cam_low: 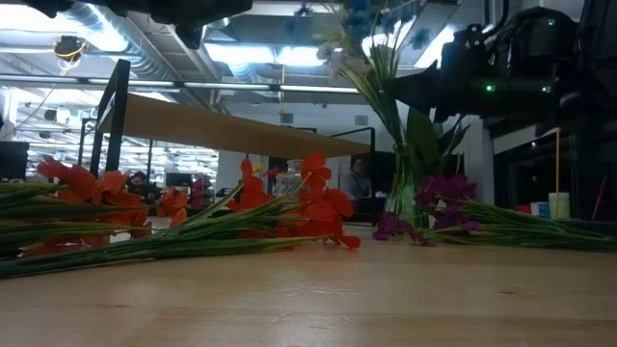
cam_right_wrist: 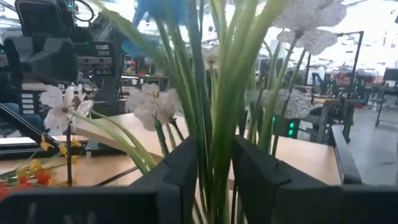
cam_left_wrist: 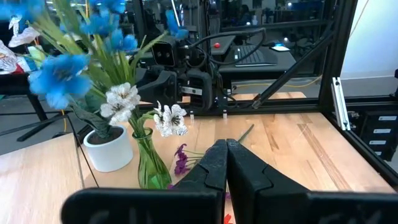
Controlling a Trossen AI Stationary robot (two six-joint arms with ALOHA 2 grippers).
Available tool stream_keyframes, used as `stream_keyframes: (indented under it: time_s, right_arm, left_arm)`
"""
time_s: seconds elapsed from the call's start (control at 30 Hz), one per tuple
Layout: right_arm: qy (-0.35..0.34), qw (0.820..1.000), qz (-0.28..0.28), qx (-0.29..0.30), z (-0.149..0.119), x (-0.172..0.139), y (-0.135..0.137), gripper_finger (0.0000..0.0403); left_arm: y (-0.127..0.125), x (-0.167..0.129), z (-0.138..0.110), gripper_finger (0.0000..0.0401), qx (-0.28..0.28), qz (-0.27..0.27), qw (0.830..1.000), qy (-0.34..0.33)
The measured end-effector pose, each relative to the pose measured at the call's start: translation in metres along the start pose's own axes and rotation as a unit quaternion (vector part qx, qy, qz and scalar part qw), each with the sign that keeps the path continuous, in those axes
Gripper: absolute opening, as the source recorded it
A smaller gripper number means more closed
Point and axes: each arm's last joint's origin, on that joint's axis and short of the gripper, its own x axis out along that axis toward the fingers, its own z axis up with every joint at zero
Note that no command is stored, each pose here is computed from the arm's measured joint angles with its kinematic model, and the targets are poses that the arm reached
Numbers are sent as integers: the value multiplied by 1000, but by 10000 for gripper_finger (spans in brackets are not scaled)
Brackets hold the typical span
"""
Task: Pick and place flowers into a vace then onto a shelf
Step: Put the blue flowers into the green vase
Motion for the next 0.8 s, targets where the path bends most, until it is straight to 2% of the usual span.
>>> stream_keyframes:
  time_s: [0.2,0.8]
  right_arm:
    - [17,1000,3,2,3,-1,0,116]
    - [98,995,-9,-25,26,-18,-6,116]
  left_arm:
    - [0,0,0,3,0,0,1000,1]
    - [0,0,-1,3,-2,0,1000,3]
